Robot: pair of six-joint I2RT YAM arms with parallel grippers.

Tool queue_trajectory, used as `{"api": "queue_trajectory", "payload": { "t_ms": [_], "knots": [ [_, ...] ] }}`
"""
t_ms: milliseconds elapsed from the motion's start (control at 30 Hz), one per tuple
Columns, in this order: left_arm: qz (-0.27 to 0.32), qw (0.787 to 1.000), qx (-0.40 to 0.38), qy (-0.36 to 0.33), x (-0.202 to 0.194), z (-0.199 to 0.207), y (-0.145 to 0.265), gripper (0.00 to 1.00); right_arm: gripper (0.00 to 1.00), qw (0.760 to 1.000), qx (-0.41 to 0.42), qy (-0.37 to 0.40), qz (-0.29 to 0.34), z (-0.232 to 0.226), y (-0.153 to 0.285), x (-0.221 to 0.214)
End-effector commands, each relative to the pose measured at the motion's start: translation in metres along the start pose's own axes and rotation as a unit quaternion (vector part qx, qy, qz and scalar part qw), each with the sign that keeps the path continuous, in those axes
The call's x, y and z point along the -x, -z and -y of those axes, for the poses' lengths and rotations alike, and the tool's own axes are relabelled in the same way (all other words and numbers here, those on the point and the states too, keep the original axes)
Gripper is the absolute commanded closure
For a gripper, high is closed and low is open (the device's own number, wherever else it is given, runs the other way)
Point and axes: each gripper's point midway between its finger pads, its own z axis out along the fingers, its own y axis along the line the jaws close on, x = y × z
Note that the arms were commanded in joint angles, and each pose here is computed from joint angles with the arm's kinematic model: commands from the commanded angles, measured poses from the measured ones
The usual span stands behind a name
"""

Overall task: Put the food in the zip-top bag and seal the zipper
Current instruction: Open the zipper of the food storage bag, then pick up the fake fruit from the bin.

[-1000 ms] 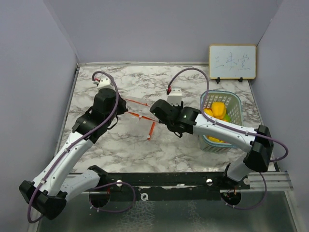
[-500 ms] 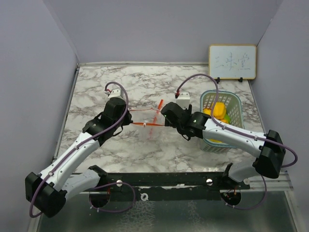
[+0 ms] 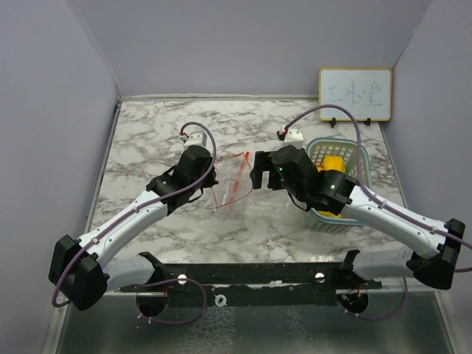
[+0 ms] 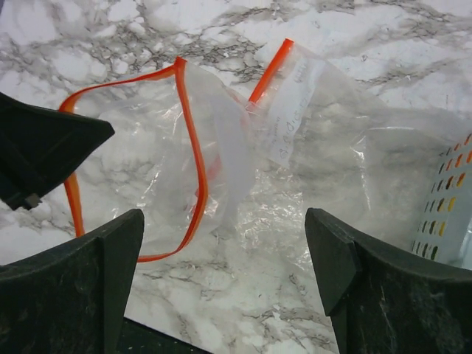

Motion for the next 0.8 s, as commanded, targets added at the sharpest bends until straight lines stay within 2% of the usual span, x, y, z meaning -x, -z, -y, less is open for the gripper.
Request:
{"api": "queue_trajectory", "payload": {
  "t_ms": [0, 133, 267, 467, 767],
  "knots": [
    [0.033, 0.999, -0.015, 0.002, 0.021, 0.020, 0.002, 1.00, 0.06, 0.996, -0.072, -0.046, 0.009, 0.035, 0.036, 0.017],
    [0.034, 0.999, -0.020, -0.005, 0.020, 0.024, 0.003, 1.00, 0.02, 0.977, -0.204, -0.061, -0.008, 0.096, 0.048, 0.004],
    [0.033, 0.999, -0.021, -0.012, 0.019, 0.025, 0.004, 1.00, 0.02, 0.956, -0.277, -0.093, -0.013, 0.146, 0.053, -0.004],
    [0.036, 0.999, -0.028, -0.015, 0.019, 0.027, 0.008, 1.00, 0.02, 0.938, -0.324, -0.121, 0.001, 0.195, 0.064, -0.007],
    [0.030, 0.999, -0.035, -0.017, 0.014, 0.028, 0.009, 1.00, 0.01, 0.949, -0.289, -0.122, -0.039, 0.195, 0.048, -0.038]
  ]
}}
